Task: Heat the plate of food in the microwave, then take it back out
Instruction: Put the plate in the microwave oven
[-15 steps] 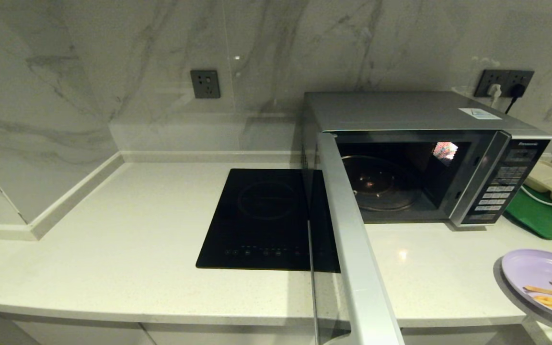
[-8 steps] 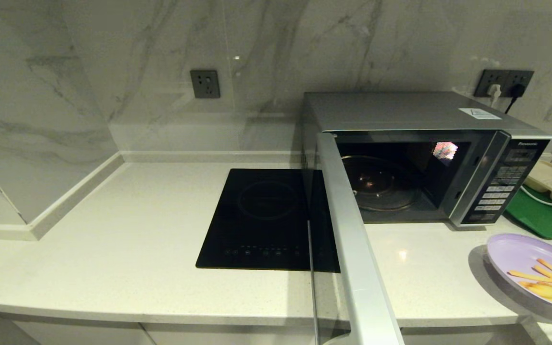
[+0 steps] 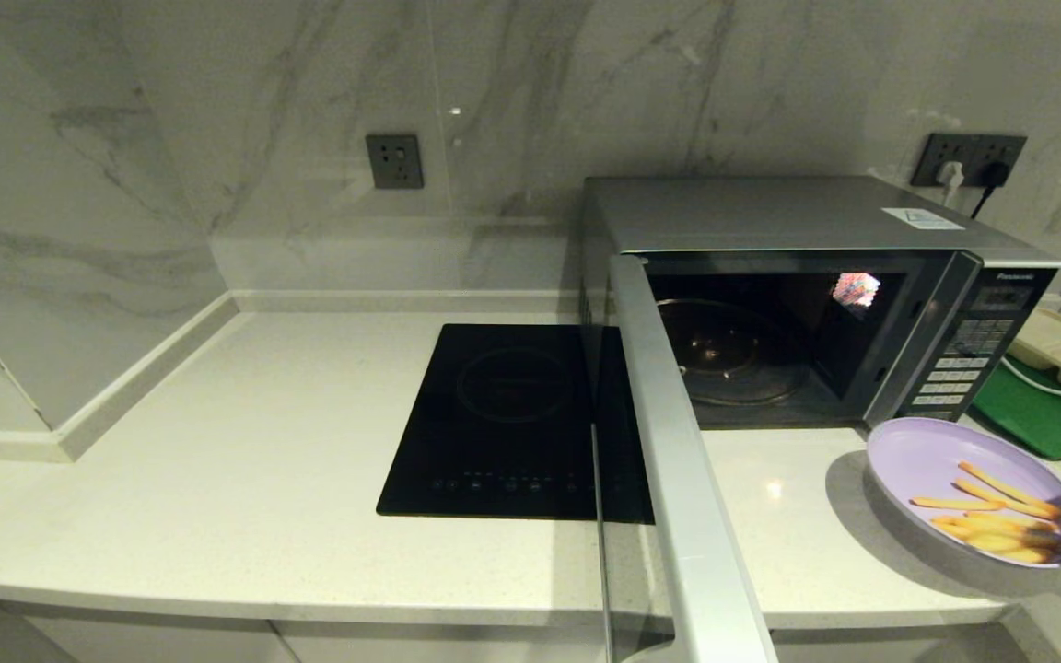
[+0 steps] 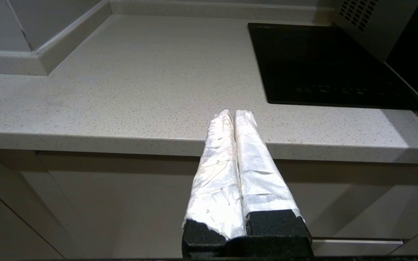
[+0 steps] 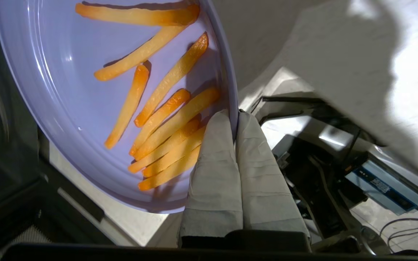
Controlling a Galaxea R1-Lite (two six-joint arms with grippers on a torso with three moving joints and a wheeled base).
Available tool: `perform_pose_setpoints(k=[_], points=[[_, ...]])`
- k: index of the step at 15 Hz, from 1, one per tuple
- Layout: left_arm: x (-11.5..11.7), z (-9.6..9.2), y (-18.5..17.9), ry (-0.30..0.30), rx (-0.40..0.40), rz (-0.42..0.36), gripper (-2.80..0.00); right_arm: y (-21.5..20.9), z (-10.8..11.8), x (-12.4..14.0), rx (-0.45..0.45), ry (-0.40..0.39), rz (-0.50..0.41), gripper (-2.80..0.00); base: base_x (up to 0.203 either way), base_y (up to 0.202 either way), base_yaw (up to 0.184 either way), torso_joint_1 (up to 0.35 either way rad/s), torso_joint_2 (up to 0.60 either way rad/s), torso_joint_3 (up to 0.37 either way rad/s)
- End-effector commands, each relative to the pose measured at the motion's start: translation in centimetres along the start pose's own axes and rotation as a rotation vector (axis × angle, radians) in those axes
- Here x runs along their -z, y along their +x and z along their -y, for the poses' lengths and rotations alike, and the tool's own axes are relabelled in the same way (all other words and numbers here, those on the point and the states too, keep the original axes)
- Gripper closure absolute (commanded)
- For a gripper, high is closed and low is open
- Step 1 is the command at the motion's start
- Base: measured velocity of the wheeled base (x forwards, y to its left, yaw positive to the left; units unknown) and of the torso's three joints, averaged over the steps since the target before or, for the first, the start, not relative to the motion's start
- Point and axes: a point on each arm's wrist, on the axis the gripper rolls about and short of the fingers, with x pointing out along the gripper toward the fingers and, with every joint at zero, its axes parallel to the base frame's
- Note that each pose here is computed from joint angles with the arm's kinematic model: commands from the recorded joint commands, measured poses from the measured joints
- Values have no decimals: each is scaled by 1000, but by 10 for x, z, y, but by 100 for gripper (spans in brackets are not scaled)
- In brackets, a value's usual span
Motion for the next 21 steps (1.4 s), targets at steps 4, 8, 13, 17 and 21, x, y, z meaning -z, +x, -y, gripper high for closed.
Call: perform_pose_setpoints(k=[4,8,13,17,21], points=[[0,0,0,-1,0,1,0,4,-31,30,-45,-96,-67,0,0,0,0,0,0,0],[0,0,0,-1,0,1,0,10,-62,50,-63,-153,-94,0,0,0,0,0,0,0],[0,0,0,-1,0,1,0,22,-107,67,-83,-182,-92,0,0,0,0,0,0,0],[0,0,0,-1,0,1,0,43,-121,67,-56,-163,-103,0,0,0,0,0,0,0],[0,0,0,-1,0,1,0,46,-142,69,-95,-135,-99,0,0,0,0,0,0,0]])
